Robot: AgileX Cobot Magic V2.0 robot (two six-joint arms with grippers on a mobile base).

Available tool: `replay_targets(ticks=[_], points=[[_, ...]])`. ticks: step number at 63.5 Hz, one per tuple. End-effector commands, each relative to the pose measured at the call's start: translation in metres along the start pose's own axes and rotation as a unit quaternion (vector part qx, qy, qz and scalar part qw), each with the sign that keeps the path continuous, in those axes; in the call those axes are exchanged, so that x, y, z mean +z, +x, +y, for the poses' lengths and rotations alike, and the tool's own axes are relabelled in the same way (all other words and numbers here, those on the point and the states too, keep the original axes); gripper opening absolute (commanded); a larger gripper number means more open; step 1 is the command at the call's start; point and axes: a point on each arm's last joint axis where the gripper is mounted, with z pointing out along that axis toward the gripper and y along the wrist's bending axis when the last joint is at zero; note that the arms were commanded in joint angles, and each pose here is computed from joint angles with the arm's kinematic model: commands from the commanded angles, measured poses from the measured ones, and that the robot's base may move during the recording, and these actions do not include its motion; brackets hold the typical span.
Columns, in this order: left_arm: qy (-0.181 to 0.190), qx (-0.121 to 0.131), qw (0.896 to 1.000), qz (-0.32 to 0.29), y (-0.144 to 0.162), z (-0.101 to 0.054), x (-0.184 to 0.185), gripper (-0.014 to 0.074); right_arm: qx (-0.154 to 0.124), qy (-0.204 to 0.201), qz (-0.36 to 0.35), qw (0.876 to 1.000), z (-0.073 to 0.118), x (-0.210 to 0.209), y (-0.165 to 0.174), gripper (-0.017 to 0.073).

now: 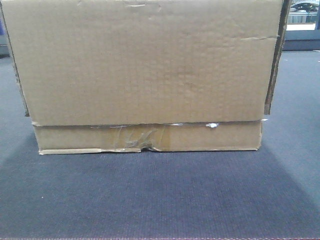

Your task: Grab carton from right shelf to conveyor

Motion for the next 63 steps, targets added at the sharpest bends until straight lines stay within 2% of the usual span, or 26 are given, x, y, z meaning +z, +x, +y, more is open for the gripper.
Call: replay_targets(ticks=[1,10,19,28,38,63], points=[[-0.002,0.008,0.998,-0.063,0.013,0.001,-0.015,0.0015,-0.003,-0.005,-0.054,0.999,-0.001,-0.011,0.021,-0.0069],[-0.001,0.009,0.993,-0.120,0.039,0.001,-0.038,0.0015,-0.002,-0.012,-0.110,0.994,-0.002,-0.030,0.055,-0.0069],[-0.002,0.008,0.985,-0.172,0.052,0.001,-0.061,0.0015,0.003,-0.013,-0.172,0.985,-0.005,-0.060,0.074,-0.0069],[-0.002,0.007,0.975,-0.223,0.056,0.001,-0.082,0.0015,0.010,-0.013,-0.254,0.967,-0.009,-0.095,0.082,-0.0069],[-0.003,0.006,0.967,-0.256,0.060,0.002,-0.096,0.0015,0.014,-0.014,-0.310,0.950,-0.011,-0.117,0.091,-0.0069],[-0.003,0.006,0.963,-0.269,0.061,0.002,-0.101,0.0015,0.015,-0.014,-0.321,0.947,-0.011,-0.121,0.091,-0.0069]])
